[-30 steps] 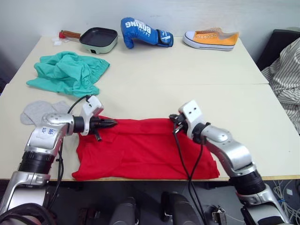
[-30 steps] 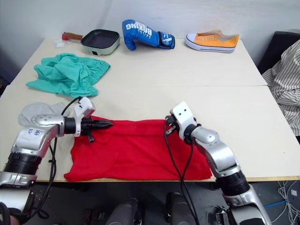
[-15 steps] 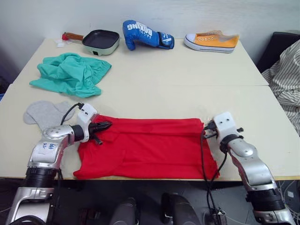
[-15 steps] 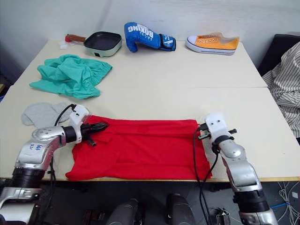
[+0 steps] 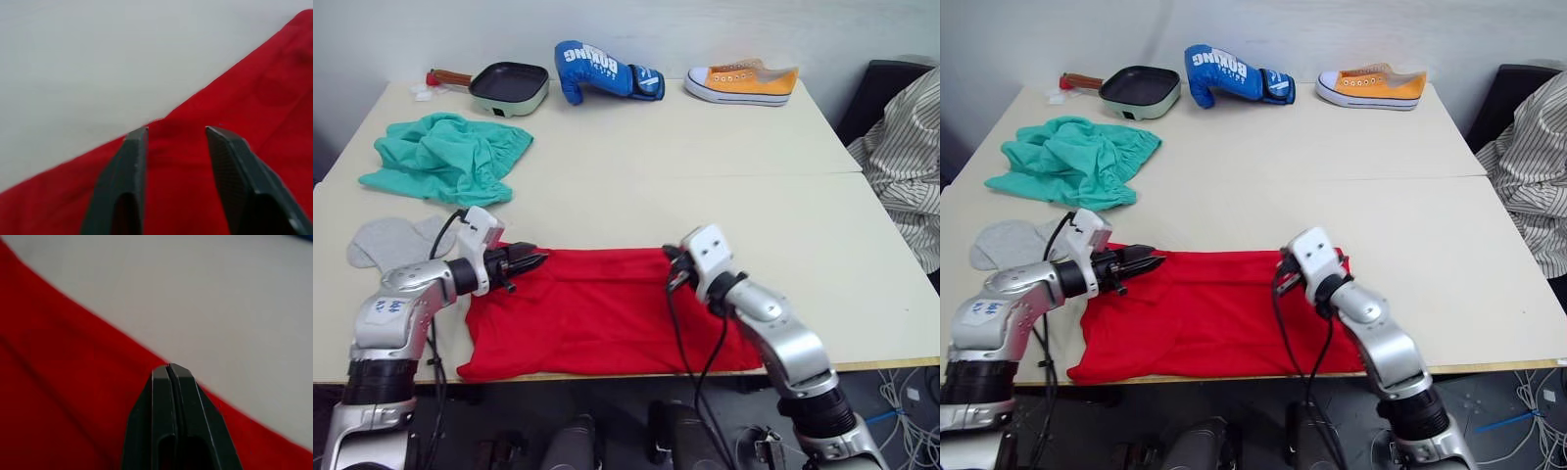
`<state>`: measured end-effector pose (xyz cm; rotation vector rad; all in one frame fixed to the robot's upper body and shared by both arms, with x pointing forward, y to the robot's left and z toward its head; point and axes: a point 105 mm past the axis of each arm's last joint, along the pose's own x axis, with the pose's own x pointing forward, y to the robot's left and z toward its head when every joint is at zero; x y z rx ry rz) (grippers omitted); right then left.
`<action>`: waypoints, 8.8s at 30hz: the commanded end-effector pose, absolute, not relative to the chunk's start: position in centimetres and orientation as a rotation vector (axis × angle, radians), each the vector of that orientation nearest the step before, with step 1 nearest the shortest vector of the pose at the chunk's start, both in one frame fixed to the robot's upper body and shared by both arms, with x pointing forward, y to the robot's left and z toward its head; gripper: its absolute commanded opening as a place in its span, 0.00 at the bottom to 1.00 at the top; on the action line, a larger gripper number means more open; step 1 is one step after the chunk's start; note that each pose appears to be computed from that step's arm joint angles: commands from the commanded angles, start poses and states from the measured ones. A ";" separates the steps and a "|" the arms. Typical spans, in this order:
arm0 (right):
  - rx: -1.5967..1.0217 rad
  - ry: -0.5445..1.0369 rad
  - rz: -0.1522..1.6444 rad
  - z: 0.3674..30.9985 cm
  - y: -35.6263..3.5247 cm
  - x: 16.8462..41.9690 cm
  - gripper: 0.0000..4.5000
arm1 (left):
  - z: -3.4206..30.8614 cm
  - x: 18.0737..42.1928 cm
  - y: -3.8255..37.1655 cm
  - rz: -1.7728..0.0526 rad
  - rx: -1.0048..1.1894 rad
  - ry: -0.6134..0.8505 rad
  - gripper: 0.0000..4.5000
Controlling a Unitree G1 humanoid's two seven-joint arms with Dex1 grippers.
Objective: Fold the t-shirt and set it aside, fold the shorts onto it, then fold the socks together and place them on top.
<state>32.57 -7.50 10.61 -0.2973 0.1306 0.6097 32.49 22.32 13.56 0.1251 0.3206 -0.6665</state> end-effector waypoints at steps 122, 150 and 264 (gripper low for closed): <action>-0.548 0.489 1.034 13.4 -15.8 40.3 0.89 | 22.1 33.8 12.2 -1.339 0.424 -0.068 1.00; -0.917 0.277 0.797 15.6 -14.9 45.0 0.01 | 21.5 34.7 12.9 -1.261 0.461 -0.052 1.00; 0.045 0.396 0.253 10.9 -19.6 30.6 0.00 | 12.7 40.7 18.8 -1.007 0.466 0.663 0.01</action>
